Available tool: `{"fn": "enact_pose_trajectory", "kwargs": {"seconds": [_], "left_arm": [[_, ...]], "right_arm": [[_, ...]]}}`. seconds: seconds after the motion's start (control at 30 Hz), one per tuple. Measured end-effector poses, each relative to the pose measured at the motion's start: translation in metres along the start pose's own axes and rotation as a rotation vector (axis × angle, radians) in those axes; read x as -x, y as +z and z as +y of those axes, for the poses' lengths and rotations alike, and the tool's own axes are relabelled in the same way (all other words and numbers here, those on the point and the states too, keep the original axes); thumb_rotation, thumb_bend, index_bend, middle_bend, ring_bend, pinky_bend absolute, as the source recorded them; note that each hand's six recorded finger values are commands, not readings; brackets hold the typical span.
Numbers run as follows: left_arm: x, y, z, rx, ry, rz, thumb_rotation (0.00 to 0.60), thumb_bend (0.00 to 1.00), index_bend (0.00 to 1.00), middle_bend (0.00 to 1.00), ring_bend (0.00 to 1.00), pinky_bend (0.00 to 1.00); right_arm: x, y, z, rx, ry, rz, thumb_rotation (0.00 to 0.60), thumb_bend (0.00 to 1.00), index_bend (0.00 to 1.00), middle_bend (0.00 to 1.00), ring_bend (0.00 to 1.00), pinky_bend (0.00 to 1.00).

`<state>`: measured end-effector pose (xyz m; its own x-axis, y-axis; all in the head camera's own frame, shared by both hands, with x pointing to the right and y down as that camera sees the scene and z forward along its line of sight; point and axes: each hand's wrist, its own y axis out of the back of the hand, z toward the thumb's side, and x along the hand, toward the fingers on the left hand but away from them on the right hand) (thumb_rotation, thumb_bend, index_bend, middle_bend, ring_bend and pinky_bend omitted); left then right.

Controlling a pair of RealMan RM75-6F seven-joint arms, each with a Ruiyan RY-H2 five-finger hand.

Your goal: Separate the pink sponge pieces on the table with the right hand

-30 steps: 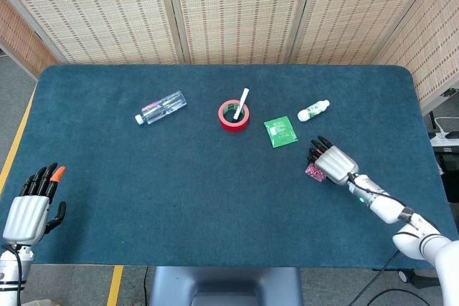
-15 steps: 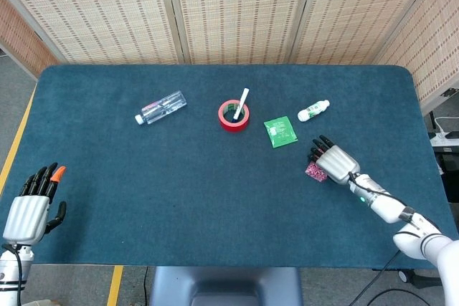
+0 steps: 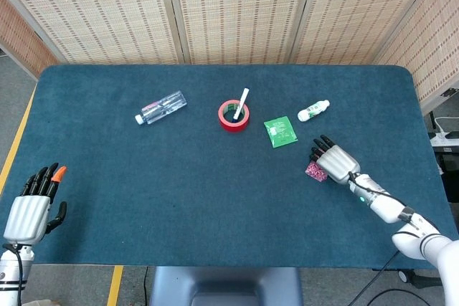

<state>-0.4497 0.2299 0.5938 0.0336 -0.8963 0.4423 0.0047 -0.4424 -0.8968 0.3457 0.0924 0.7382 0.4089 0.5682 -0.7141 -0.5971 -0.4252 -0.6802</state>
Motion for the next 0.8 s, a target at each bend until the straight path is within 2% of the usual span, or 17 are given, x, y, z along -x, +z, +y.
{"fn": "enact_pose_trajectory", "kwargs": {"seconds": [0.17, 0.43, 0.8], "left_arm": [[0.0003, -0.0003, 0.0001, 0.000, 0.000, -0.001, 0.600, 0.52, 0.00, 0.00, 0.00, 0.14], [0.0005, -0.0003, -0.0008, -0.002, -0.001, -0.001, 0.600, 0.52, 0.00, 0.00, 0.00, 0.14], [0.0002, 0.0000, -0.0002, -0.001, 0.001, -0.002, 0.600, 0.52, 0.00, 0.00, 0.00, 0.14]], "right_arm": [[0.0006, -0.0009, 0.0004, -0.002, -0.005, -0.009, 0.600, 0.25, 0.37, 0.18, 0.00, 0.00], [0.0012, 0.0001, 0.0004, -0.005, -0.008, -0.013, 0.600, 0.25, 0.44, 0.24, 0.01, 0.00], [0.0017, 0.0029, 0.0032, -0.007, -0.028, -0.006, 0.600, 0.25, 0.58, 0.31, 0.14, 0.00]]}}
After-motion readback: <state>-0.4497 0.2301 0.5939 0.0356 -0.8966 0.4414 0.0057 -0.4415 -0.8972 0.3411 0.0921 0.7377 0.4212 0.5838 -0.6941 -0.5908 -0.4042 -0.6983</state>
